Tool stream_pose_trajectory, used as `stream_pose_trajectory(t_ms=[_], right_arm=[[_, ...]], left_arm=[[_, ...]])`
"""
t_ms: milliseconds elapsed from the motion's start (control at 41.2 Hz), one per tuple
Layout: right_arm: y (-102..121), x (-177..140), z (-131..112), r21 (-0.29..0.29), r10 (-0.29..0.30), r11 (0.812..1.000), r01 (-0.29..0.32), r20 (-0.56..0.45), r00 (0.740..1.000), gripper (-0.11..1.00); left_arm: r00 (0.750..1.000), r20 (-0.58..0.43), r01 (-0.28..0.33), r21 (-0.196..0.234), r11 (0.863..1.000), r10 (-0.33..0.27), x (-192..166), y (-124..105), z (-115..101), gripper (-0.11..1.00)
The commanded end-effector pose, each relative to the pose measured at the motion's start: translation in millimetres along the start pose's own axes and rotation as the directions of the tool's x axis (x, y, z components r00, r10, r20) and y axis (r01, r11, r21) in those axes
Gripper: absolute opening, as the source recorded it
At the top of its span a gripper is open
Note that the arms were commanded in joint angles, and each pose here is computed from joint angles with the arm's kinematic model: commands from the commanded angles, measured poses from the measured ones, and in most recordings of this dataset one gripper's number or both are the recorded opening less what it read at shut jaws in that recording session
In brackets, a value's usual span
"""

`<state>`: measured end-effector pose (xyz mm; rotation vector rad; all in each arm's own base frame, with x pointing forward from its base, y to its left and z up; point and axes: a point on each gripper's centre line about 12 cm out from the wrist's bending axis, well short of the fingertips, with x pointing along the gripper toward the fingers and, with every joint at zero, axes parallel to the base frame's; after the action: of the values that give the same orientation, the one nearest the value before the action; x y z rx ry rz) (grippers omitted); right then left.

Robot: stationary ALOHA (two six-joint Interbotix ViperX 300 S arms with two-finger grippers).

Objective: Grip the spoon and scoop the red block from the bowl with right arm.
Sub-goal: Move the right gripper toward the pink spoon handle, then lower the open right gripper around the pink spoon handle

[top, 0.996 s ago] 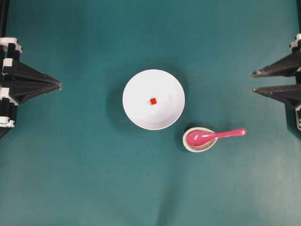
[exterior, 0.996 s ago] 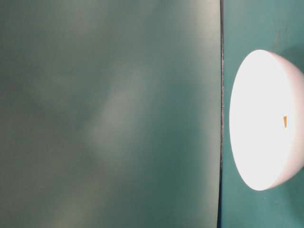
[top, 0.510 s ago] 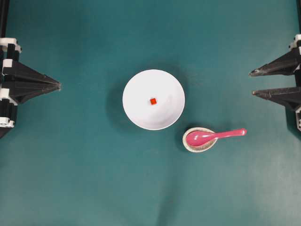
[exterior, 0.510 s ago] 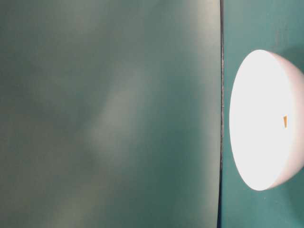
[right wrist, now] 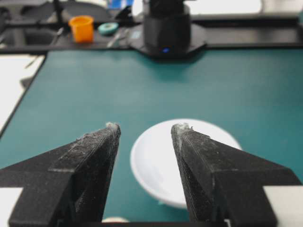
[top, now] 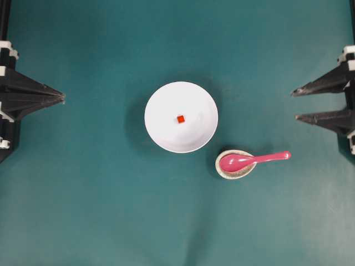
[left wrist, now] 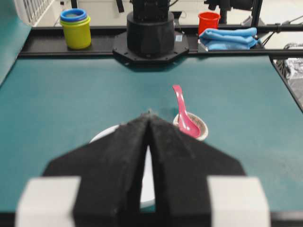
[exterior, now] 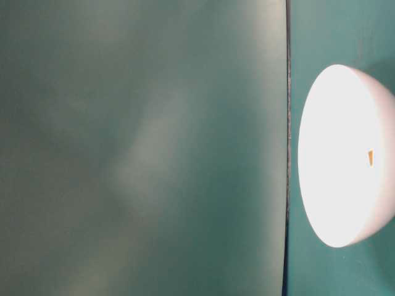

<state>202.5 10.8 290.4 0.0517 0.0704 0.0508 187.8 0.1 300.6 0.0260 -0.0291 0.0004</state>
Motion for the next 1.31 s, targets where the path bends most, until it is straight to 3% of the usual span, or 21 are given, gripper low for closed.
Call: stream_pose_trajectory(t_ms=[0,170,437,923,1287], right_arm=[[5,5,-2,-0.003,0.025,1.000,-0.025,0.005,1.000,0.55],[8,7,-19,-0.005,0.043,0.999,-0.043,0.013,0.999,0.55],[11,5,-57,0.009,0.061,0.998,-0.061,-0.063,0.996,0.55],[13,-15,-113,0.151,0.064,0.987,-0.052,-0.081,0.995,0.54],[10,-23,-150,0.159,0.039,0.987,-0.017,-0.135,0.990,0.55]], left_arm=[[1.000,0.026,0.001,0.003,1.000,-0.001,1,0,12,0.00],[1.000,0.026,0.001,0.003,1.000,-0.001,0,0,13,0.00],[1.000,0.029,-0.001,0.003,1.000,0.001,0,0,13,0.00],[1.000,0.031,0.001,0.005,1.000,-0.001,0,0,13,0.00],[0.999,0.034,0.001,0.005,1.000,-0.001,0,0,13,0.00]])
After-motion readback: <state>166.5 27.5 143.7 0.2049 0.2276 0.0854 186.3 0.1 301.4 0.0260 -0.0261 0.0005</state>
